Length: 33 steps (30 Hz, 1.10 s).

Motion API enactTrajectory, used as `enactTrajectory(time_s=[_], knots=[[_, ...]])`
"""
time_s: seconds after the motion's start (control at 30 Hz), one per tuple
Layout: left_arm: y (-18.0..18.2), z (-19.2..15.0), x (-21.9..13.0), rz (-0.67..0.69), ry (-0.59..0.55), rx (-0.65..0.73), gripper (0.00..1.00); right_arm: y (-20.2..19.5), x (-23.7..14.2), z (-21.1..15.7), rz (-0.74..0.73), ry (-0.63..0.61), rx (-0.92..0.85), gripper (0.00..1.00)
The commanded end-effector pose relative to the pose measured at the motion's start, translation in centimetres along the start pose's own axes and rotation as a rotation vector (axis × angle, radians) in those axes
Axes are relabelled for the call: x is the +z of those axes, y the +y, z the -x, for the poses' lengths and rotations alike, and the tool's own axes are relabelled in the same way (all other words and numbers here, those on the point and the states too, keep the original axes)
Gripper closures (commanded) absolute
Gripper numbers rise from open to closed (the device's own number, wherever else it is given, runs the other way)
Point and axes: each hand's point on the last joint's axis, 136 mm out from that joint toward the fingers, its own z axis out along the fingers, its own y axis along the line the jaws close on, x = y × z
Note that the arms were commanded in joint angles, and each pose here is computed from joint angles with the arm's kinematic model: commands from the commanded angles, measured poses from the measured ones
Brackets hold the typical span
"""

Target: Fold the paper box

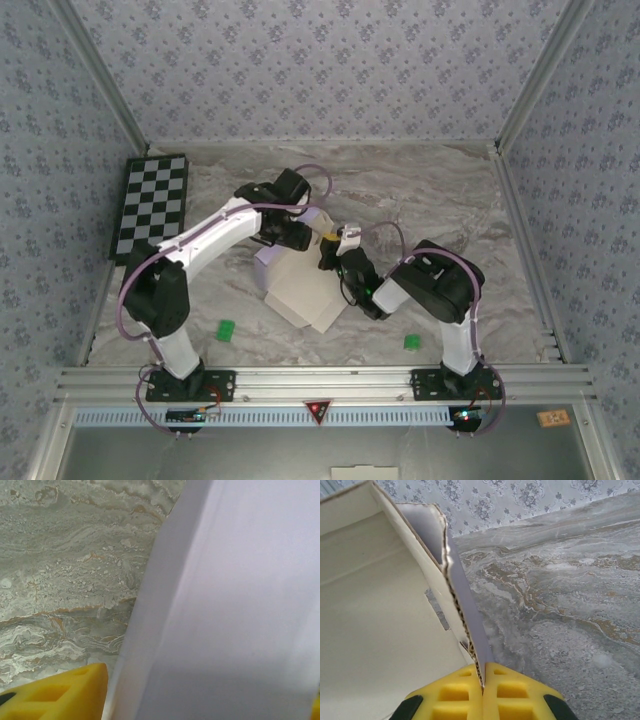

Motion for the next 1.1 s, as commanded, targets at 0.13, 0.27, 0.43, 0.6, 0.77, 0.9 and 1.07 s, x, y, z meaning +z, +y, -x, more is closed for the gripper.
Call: enactTrajectory(time_s=[0.13, 0.27, 0.43, 0.6, 0.77, 0.9, 1.07], knots=[[-0.5, 3.6, -6.7, -0.148, -0.158, -0.037, 0.29, -0.4, -0.5, -1.0, -0.009, -0.004, -0.06, 1.0], [0.6, 3.6, -5.9, -0.149, -0.129, -0.058, 0.27, -0.1, -0.3, -1.0, -0.011, 0.011, -0.086, 1.0], [1.3, 2.1, -3.4, -0.154, -0.039, -0.052, 0.31, 0.1, -0.2, -1.3, -0.013, 0.029, -0.11, 1.0], [1.4, 0.7, -1.4, -0.168, 0.006, -0.067, 0.38, 0.5, -0.1, -1.5, 0.0, 0.038, -0.127, 1.0], [2.2, 0.1, 0.3, -0.184, 0.003, -0.134, 0.5, 1.1, 0.0, -1.4, 0.011, 0.052, -0.163, 1.0], [2.5, -0.3, 1.0, -0.24, -0.007, -0.2, 0.52, 2.0, -0.1, -0.7, 0.025, 0.055, -0.189, 1.0], [2.6, 0.0, 1.2, -0.331, -0.04, -0.292, 0.54, 4.3, -0.1, 0.8, 0.066, 0.049, -0.195, 0.99]])
